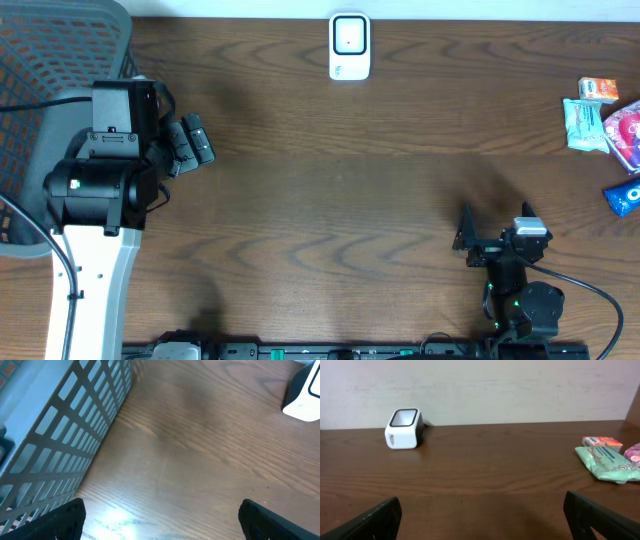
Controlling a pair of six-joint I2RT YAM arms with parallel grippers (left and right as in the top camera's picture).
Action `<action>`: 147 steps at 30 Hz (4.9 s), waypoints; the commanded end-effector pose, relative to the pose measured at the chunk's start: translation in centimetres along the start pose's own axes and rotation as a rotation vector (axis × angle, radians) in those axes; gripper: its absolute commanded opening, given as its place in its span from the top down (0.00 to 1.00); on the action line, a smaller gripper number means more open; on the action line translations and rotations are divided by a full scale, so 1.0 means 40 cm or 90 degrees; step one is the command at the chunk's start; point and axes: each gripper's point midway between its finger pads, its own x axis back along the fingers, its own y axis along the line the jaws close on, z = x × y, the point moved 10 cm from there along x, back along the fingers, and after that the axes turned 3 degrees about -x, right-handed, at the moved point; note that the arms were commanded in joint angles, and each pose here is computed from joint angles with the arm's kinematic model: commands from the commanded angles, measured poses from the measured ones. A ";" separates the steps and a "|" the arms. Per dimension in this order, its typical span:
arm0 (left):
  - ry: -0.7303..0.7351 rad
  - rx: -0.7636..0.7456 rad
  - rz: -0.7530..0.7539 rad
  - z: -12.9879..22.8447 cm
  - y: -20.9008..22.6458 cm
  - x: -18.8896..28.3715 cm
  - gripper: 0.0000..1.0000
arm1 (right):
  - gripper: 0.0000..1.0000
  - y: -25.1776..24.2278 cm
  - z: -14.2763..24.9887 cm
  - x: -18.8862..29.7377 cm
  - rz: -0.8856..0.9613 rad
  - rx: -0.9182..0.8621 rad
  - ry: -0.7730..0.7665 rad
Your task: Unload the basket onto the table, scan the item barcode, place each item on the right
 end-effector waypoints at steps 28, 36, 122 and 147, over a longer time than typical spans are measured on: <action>-0.005 -0.006 -0.006 -0.005 0.003 0.005 0.02 | 0.01 -0.003 -0.001 0.001 0.007 -0.012 -0.004; 0.006 -0.013 -0.010 0.001 0.005 0.005 0.02 | 0.01 -0.003 -0.001 0.001 0.007 -0.011 -0.004; -0.488 -0.144 0.146 0.489 0.120 -0.246 0.02 | 0.01 -0.003 -0.001 0.001 0.007 -0.012 -0.004; -0.490 -0.161 0.137 0.489 0.120 -0.247 0.02 | 0.01 -0.003 -0.001 0.001 0.007 -0.011 -0.004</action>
